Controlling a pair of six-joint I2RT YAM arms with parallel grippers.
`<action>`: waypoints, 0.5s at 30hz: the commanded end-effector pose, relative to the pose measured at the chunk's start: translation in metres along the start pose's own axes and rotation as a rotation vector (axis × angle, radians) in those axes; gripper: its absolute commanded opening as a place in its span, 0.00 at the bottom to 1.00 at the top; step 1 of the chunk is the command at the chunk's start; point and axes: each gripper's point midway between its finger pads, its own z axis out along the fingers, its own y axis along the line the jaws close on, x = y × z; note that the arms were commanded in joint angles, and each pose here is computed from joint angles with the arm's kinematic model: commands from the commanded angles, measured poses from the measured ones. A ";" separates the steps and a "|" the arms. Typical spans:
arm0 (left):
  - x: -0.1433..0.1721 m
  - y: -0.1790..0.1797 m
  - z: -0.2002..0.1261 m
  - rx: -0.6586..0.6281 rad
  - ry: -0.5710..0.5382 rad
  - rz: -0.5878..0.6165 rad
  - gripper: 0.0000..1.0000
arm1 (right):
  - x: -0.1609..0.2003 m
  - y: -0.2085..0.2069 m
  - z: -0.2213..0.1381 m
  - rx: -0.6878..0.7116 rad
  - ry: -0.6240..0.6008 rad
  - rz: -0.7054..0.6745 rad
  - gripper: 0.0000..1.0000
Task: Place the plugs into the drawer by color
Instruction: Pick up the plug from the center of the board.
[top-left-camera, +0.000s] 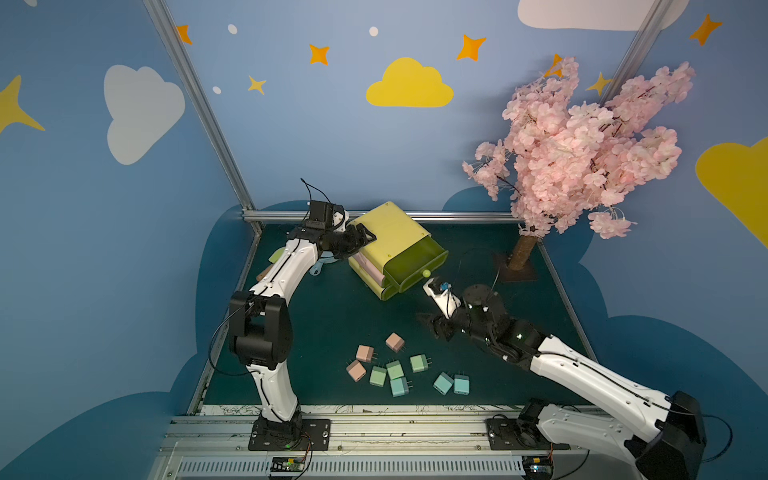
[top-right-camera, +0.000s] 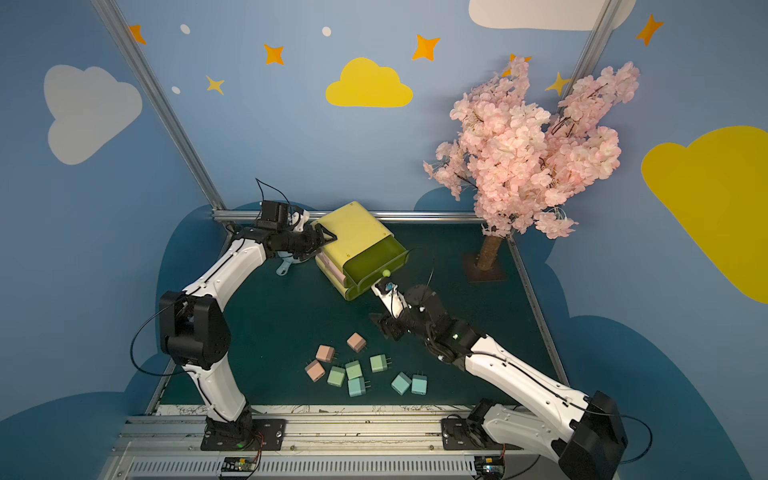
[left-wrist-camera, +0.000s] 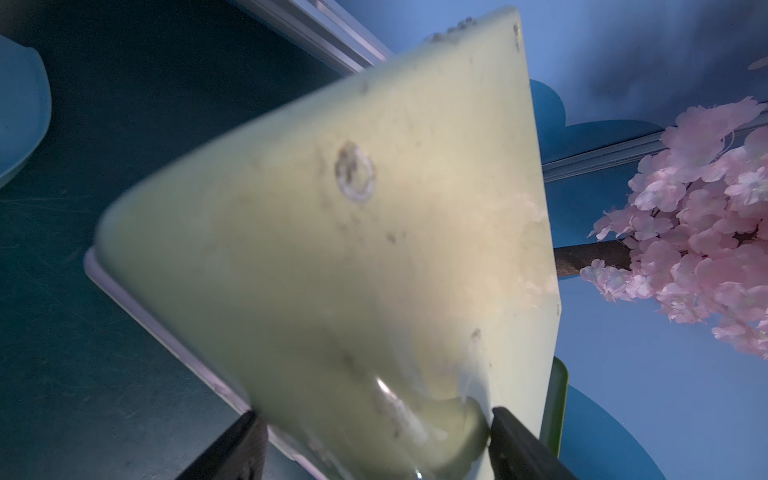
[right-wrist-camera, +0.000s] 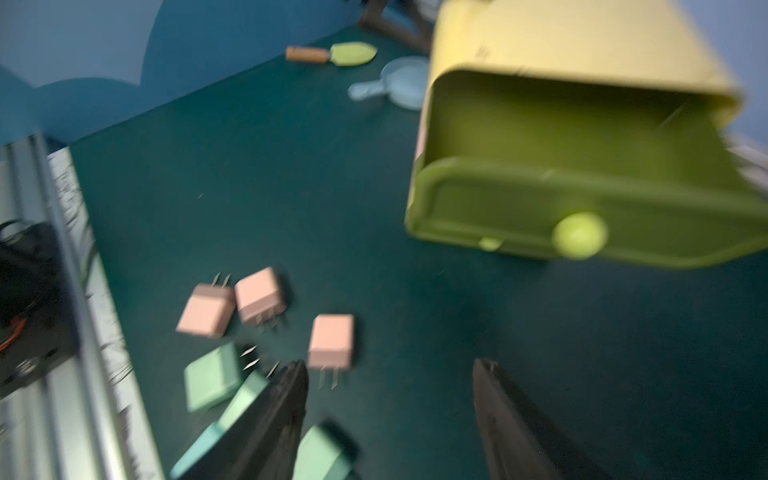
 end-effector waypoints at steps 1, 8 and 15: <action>0.015 0.015 0.010 -0.067 0.047 -0.004 0.84 | 0.026 0.013 0.009 -0.005 0.051 0.180 0.65; 0.014 0.010 0.002 -0.064 0.036 0.015 0.85 | 0.067 0.016 0.056 0.012 0.200 0.202 0.60; 0.016 0.006 -0.005 -0.063 0.031 0.038 0.86 | 0.077 0.029 0.105 -0.049 0.297 0.172 0.55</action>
